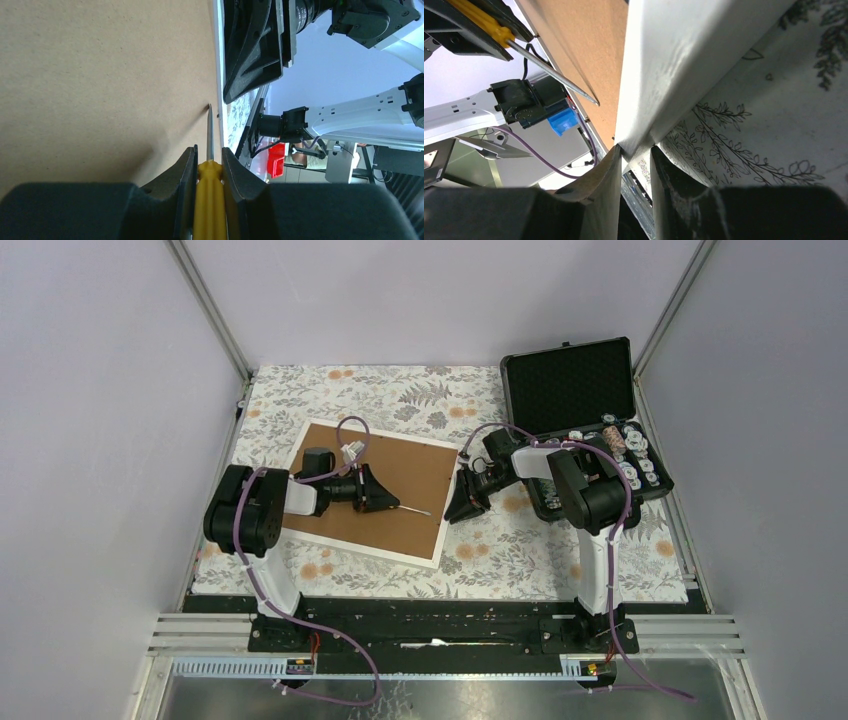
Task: Take the photo out of the frame
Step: Release the photo frame item from the photo frame.
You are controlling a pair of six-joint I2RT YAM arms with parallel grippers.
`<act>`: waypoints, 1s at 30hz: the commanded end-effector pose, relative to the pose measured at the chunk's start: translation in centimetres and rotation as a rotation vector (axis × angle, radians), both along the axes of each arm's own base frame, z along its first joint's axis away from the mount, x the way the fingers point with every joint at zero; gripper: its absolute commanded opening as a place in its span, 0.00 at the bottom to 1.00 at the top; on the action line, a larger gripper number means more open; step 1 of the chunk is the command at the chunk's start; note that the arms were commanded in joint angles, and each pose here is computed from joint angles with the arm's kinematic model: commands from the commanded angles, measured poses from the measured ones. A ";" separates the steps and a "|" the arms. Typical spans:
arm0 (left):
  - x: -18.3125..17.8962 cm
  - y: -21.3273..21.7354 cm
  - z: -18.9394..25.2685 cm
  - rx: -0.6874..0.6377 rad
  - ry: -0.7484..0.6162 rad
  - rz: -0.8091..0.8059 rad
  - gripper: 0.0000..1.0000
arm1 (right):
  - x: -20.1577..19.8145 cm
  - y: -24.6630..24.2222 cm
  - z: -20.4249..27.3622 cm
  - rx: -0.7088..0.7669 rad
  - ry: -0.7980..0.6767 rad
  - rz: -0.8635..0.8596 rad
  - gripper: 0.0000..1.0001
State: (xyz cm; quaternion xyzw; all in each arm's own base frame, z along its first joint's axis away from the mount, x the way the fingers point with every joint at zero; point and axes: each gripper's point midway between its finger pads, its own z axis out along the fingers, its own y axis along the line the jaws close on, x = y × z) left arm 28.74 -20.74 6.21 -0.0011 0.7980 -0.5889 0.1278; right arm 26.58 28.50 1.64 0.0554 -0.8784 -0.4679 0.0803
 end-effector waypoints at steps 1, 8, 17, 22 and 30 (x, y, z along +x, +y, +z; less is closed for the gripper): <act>0.5 0.0 -0.6 0.021 -0.064 0.015 0.00 | -0.1 -0.8 -5.0 -0.167 -0.034 0.007 0.26; -1.3 -0.1 -1.1 0.037 -0.072 -0.042 0.00 | -0.2 -0.9 -5.2 -0.171 -0.026 0.007 0.25; -2.1 -0.8 -1.0 0.016 -0.063 -0.081 0.00 | -0.3 -0.9 -5.5 -0.175 -0.018 0.007 0.24; -2.9 -0.7 -0.2 0.014 -0.073 -0.117 0.00 | -0.4 -1.0 -5.4 -0.176 -0.025 0.009 0.24; -3.1 -0.8 0.0 0.002 -0.051 -0.125 0.00 | -0.3 -1.2 -5.6 -0.175 -0.049 0.025 0.25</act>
